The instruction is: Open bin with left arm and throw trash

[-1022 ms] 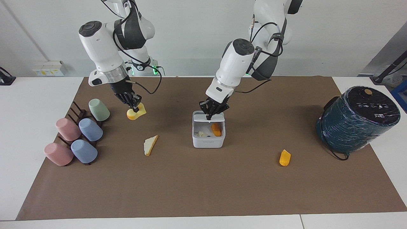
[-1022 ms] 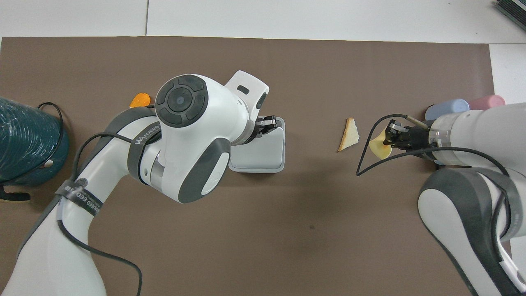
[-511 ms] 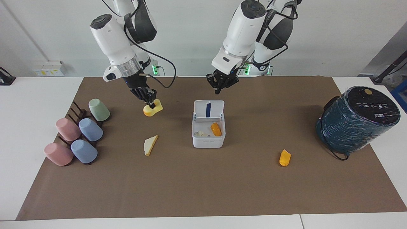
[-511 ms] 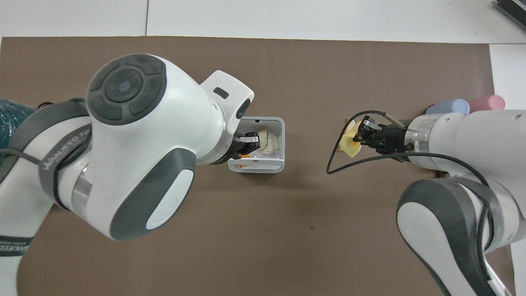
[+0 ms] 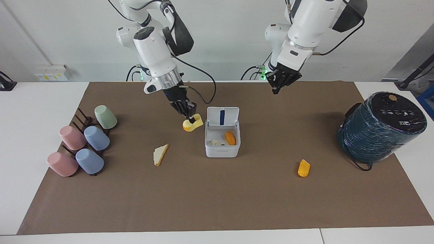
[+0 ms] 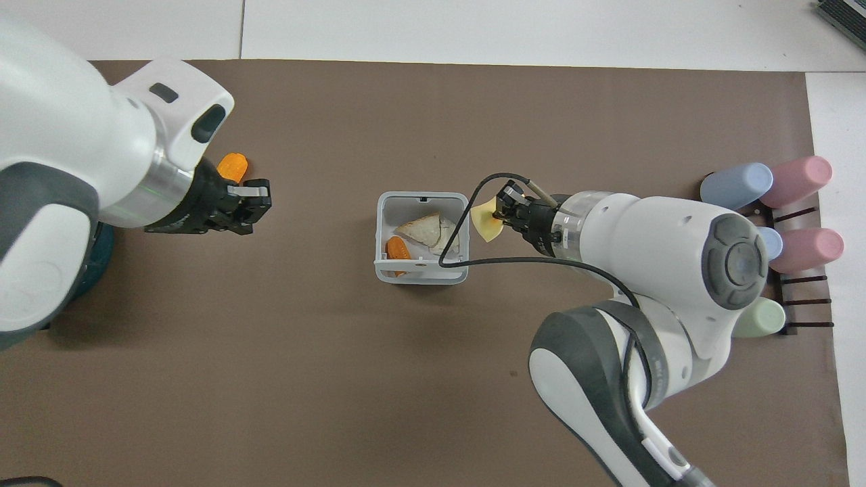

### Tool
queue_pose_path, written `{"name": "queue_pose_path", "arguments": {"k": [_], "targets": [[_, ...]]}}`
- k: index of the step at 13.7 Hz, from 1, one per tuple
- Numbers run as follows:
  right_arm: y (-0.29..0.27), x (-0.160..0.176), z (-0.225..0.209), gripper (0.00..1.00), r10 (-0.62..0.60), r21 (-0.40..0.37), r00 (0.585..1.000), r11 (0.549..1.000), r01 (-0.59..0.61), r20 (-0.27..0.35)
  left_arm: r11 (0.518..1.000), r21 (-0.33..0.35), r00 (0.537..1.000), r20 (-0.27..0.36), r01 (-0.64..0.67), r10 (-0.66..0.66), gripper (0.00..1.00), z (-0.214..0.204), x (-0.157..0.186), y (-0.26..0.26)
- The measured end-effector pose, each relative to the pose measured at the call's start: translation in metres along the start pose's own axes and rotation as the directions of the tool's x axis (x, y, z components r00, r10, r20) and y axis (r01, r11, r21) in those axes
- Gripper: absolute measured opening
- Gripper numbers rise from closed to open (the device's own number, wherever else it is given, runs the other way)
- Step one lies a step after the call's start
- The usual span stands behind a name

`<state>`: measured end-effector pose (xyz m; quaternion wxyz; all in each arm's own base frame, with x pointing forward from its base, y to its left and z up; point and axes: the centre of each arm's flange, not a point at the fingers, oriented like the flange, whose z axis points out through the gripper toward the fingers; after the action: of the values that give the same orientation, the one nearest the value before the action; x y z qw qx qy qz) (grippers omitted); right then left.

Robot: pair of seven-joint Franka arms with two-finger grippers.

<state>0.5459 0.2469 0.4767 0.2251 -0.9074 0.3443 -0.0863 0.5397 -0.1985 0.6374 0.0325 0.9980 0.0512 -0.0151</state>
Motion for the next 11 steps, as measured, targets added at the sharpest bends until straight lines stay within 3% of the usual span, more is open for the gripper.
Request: {"name": "queue_pose_path", "arguments": {"k": [2, 7, 10, 11], "targets": [[-0.016, -0.002, 0.021, 0.07, 0.041, 0.013, 0.999, 0.999, -0.041, 0.009, 0.998, 0.029, 0.998, -0.007, -0.060, 0.060, 0.01, -0.004, 0.018, -0.043], [-0.026, -0.018, 0.047, 0.07, 0.160, 0.042, 0.979, 0.985, -0.166, 0.125, 0.988, 0.038, 0.988, -0.013, -0.150, 0.151, 0.01, -0.012, 0.035, -0.112], [-0.026, -0.026, 0.055, 0.06, 0.216, 0.045, 0.960, 0.973, -0.228, 0.178, 0.988, 0.042, 0.989, -0.008, -0.149, 0.150, 0.10, -0.004, 0.031, -0.118], [-0.025, -0.025, 0.058, 0.07, 0.229, 0.044, 0.956, 0.970, -0.241, 0.186, 0.988, 0.044, 0.989, -0.008, -0.150, 0.150, 0.22, -0.002, 0.029, -0.118]]}}
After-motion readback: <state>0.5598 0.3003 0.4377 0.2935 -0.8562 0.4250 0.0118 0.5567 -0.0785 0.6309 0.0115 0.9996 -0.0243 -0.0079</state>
